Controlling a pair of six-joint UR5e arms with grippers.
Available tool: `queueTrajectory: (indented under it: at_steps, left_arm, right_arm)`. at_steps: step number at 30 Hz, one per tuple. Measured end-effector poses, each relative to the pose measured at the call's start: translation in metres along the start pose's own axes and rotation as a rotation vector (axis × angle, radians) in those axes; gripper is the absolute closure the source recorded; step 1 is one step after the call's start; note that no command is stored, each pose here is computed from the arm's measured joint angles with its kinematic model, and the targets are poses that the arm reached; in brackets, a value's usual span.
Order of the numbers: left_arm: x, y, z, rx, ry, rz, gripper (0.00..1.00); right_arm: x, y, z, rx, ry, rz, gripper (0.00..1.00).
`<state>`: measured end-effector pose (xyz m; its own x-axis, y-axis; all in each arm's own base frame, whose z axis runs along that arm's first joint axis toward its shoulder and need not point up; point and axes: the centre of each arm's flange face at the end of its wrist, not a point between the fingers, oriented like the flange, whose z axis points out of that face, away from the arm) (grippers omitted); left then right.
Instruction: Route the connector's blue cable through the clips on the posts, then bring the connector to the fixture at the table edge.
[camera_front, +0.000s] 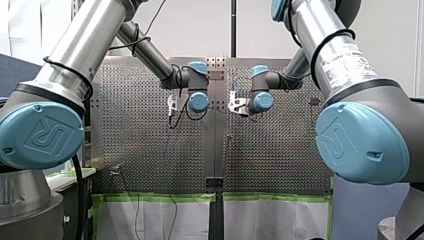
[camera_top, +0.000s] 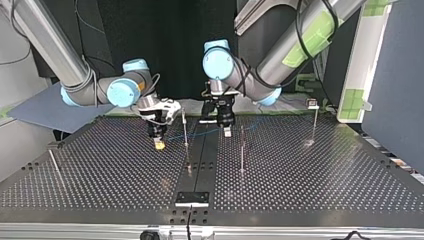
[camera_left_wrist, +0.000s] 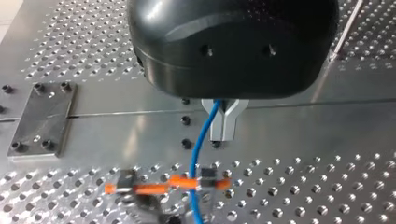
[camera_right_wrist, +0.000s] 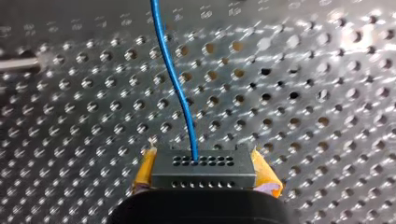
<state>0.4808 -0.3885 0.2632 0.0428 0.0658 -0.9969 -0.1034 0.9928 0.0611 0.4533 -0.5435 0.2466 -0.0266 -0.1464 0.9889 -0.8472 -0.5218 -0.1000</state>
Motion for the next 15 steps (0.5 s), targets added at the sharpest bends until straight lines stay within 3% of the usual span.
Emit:
queueTrajectory:
  at_steps: [9, 15]
  left_arm:
    - [0.014, 0.000, -0.011, 0.020, 0.009, 0.009, 1.00]
    - [0.027, -0.006, -0.017, 0.043, 0.024, 0.024, 1.00]
  right_arm:
    - [-0.019, 0.004, -0.011, -0.047, -0.042, -0.012, 1.00]
    - [-0.036, 0.003, -0.019, -0.056, -0.065, -0.018, 1.00]
